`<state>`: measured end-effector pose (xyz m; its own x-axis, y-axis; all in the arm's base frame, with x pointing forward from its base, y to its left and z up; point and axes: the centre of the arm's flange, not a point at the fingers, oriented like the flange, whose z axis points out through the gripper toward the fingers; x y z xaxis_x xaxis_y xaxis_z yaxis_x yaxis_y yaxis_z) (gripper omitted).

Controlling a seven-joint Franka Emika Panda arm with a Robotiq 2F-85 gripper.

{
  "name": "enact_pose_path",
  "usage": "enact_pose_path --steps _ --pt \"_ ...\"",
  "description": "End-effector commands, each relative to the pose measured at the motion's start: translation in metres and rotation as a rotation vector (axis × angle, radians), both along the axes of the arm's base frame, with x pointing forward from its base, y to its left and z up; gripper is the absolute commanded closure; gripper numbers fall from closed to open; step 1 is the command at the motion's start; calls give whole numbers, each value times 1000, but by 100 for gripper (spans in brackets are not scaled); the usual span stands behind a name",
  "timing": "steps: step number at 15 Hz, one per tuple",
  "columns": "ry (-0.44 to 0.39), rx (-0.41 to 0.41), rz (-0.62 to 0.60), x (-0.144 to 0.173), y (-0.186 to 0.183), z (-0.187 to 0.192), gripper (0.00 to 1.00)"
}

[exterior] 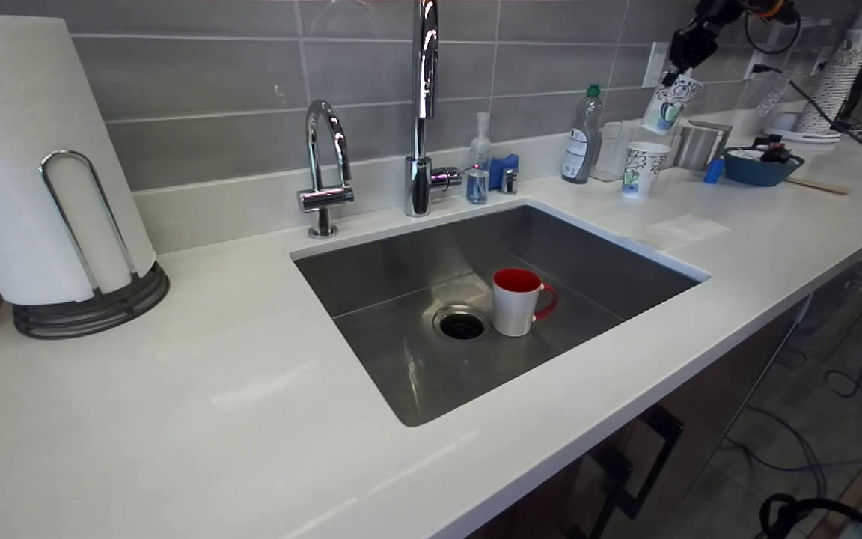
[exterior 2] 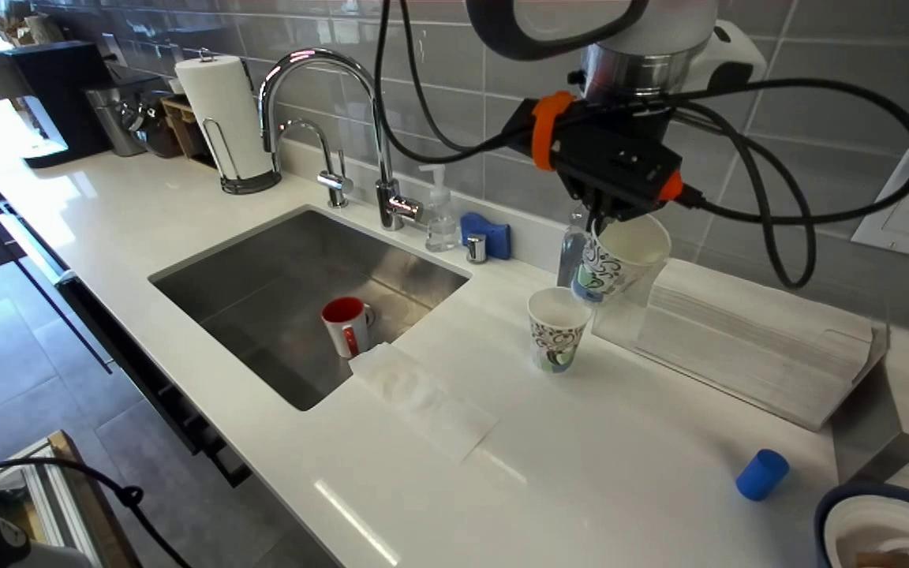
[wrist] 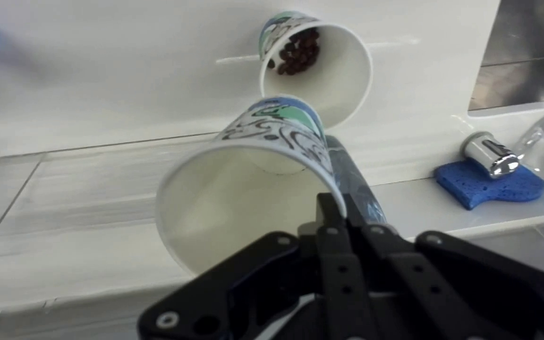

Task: Pour the contents in the cup to the right into the cup to the left

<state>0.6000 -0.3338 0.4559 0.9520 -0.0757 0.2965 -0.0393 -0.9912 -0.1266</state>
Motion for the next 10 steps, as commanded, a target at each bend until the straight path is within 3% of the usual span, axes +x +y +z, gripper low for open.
enact_pose_path --steps 1,5,10 --pt "-12 -128 4 -19 14 14 99" --pt "6 -185 -28 -22 1 4 99" --pt "14 -191 -81 -35 -33 -27 99"
